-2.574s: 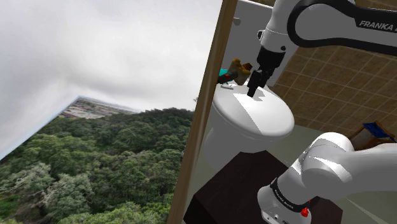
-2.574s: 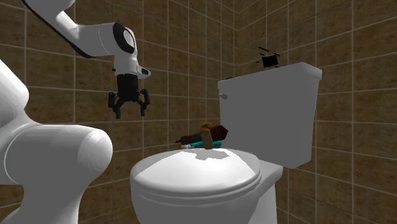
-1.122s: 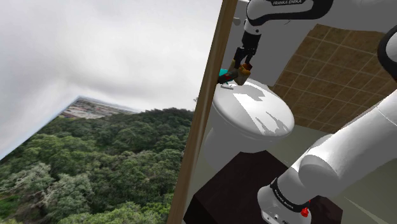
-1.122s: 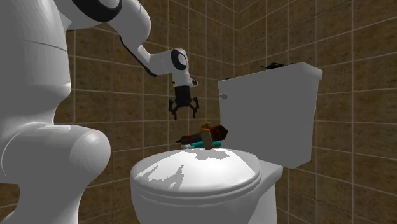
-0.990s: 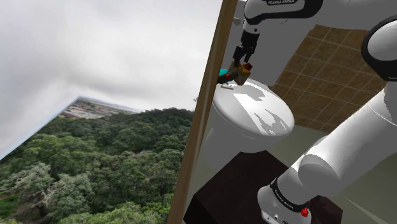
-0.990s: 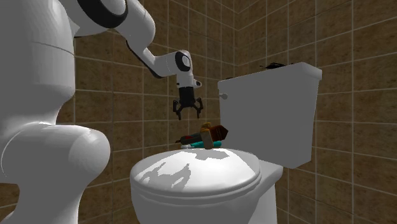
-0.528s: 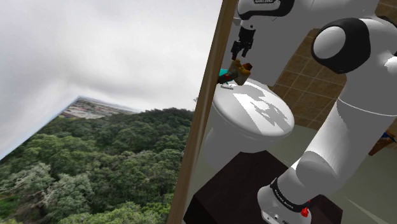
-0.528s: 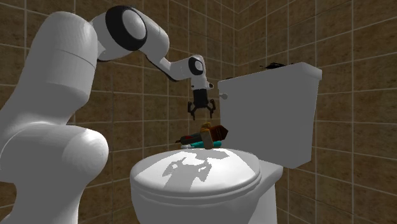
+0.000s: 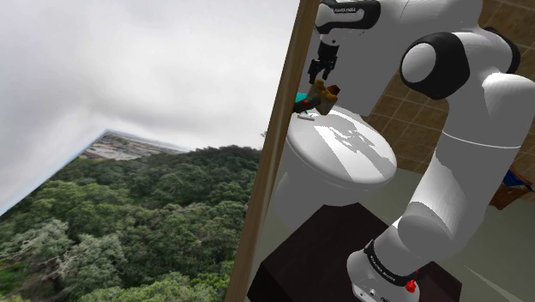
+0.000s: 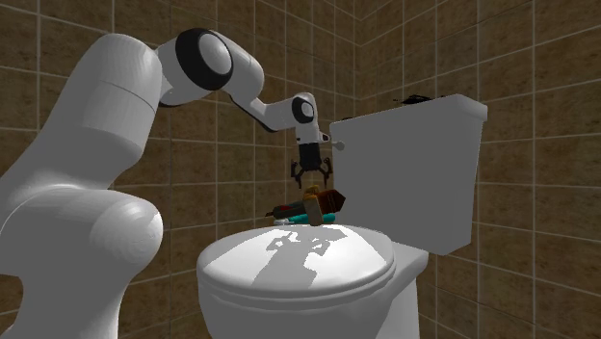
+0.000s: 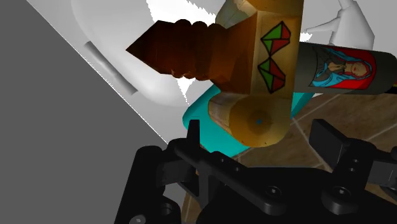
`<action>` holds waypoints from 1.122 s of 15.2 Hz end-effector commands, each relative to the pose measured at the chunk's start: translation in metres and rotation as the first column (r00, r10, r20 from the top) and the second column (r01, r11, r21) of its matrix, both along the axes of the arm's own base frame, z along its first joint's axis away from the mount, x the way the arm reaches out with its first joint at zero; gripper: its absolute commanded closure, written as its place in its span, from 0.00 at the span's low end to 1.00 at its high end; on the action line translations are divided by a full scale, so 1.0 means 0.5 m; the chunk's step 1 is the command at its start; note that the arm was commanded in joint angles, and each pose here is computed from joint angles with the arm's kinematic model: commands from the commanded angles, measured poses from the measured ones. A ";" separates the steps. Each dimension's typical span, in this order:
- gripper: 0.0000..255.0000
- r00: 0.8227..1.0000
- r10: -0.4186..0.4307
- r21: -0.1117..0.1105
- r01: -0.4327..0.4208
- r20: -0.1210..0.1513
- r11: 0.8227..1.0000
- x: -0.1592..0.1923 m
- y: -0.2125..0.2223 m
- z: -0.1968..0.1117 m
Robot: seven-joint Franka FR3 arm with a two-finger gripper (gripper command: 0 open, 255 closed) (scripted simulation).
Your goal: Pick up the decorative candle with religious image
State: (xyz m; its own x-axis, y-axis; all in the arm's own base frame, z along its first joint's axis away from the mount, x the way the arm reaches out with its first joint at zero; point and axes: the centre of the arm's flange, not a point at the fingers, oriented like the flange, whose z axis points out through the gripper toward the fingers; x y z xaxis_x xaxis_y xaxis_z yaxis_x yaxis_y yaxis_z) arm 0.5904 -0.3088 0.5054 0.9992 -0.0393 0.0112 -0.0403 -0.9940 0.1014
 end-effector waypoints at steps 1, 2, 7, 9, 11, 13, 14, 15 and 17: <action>0.00 1.000 0.000 0.000 0.000 0.000 1.000 -0.001 0.000 -0.030; 0.00 1.000 0.000 0.000 0.000 0.000 1.000 -0.001 0.000 -0.030; 1.00 1.000 0.000 0.000 0.000 0.000 1.000 0.000 0.000 -0.031; 1.00 1.000 0.000 0.000 0.000 0.000 1.000 0.000 0.000 -0.031; 1.00 1.000 0.000 0.000 0.000 0.000 1.000 0.000 -0.001 -0.031; 1.00 1.000 0.000 0.000 0.000 0.000 1.000 -0.001 0.000 -0.030; 1.00 1.000 0.000 0.000 0.000 0.000 1.000 -0.001 0.000 -0.019; 1.00 1.000 0.000 0.000 0.000 0.000 1.000 -0.001 0.000 -0.009; 1.00 1.000 0.000 0.000 0.000 0.000 1.000 -0.001 0.000 0.012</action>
